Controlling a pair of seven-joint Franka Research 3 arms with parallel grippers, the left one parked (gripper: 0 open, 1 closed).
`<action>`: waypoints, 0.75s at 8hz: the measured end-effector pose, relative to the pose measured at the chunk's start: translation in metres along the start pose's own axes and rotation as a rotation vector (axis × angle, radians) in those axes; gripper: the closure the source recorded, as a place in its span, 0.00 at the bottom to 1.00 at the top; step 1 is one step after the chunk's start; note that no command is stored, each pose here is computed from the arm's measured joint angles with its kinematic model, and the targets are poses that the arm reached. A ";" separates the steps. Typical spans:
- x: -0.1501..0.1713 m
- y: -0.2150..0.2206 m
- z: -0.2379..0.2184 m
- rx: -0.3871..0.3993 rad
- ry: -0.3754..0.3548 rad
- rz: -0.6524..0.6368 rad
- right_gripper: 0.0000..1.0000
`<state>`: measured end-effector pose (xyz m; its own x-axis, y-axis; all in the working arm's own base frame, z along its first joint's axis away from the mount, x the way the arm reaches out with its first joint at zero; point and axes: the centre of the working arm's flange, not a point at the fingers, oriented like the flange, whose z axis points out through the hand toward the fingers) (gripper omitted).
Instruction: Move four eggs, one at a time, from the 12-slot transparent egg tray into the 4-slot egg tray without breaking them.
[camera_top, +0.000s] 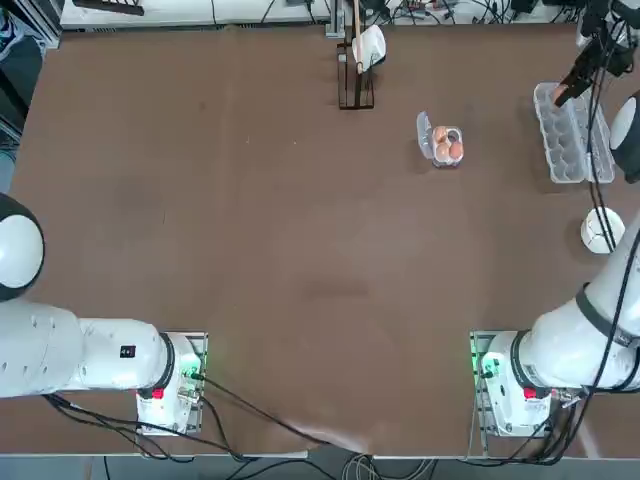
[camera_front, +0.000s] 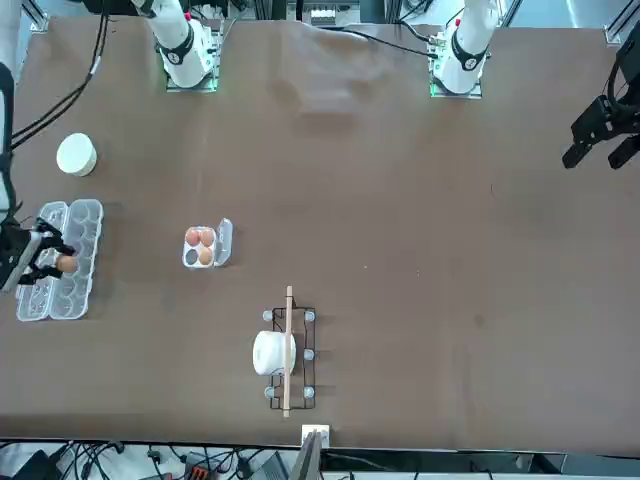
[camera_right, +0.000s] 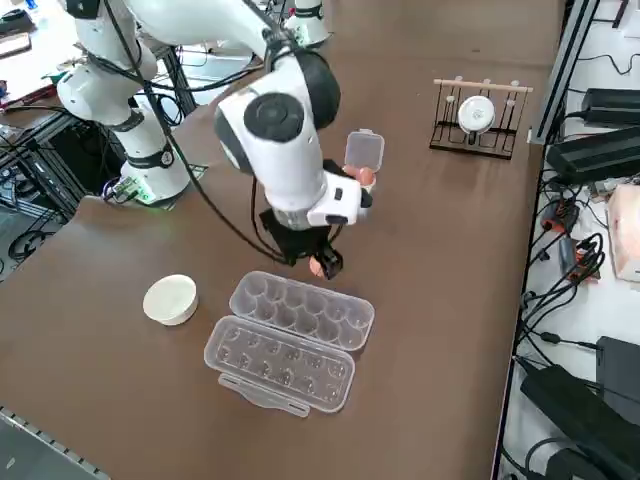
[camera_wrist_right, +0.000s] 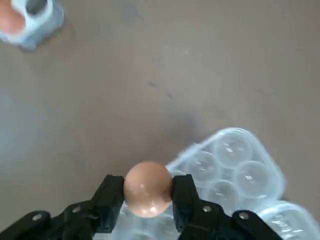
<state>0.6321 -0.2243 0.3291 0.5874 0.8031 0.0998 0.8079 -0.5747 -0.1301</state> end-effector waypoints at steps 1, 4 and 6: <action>0.025 -0.023 -0.003 0.012 -0.006 0.084 0.44; 0.107 -0.079 0.002 0.025 -0.022 0.288 0.44; 0.141 -0.098 0.014 0.002 -0.025 0.390 0.44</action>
<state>0.6353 -0.0532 0.3424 0.8493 0.5276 0.0183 0.5237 -0.8376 -0.1555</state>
